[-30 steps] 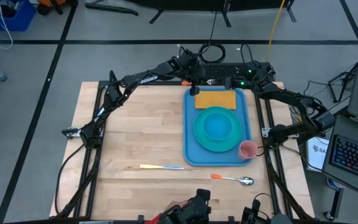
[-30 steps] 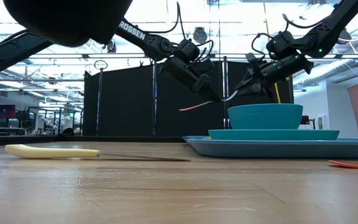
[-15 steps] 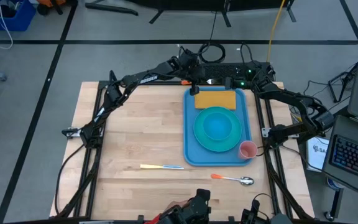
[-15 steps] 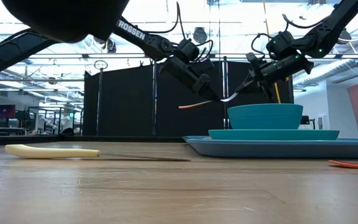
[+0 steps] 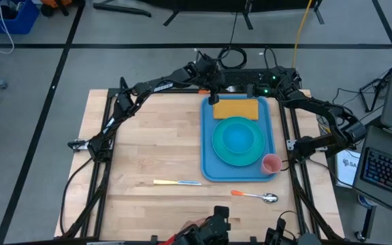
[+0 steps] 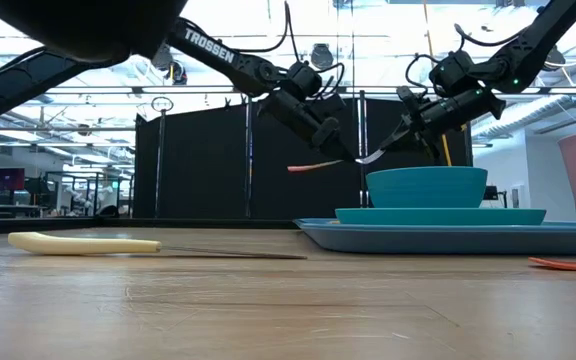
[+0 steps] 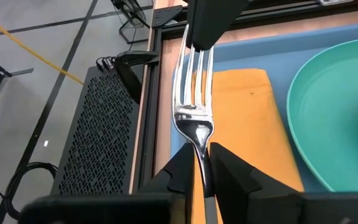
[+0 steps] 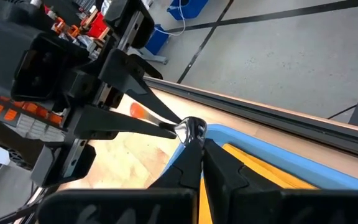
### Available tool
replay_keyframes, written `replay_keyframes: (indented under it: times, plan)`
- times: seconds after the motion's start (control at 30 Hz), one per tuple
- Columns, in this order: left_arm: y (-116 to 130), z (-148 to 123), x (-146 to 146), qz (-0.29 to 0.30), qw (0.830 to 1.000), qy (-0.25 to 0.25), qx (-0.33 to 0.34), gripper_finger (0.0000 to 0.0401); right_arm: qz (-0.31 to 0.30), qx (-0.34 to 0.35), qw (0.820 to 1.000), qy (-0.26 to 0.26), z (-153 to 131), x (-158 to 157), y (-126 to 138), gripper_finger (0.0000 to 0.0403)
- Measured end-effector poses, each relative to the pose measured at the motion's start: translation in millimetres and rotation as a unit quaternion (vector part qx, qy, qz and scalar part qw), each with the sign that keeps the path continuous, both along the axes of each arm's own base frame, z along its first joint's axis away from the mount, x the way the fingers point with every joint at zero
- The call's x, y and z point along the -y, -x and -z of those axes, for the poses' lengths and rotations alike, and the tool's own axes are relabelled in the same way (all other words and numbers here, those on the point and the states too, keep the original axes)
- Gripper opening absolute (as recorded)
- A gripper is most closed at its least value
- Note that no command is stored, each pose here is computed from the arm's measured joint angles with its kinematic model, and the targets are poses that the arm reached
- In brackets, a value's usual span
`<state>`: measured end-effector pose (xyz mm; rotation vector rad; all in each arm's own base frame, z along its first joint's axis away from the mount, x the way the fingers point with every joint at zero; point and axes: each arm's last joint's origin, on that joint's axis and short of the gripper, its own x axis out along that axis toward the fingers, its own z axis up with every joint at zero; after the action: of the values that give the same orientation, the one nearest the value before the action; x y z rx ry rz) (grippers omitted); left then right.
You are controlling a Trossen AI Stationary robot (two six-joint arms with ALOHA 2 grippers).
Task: Set up tray
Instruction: Put the orange fork on the yellow table napkin on the blue serving tray
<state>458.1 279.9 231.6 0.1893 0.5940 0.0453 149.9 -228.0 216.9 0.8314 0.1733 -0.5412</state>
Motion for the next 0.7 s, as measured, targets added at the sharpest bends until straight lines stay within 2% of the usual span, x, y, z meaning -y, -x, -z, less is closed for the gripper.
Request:
replay_keyframes:
  times: [0.7]
  plan:
    - [4,5,2,-0.02,0.999,0.039,-0.03,0.0058,0.022,-0.024,0.998,-0.061,10,5,20,0.0]
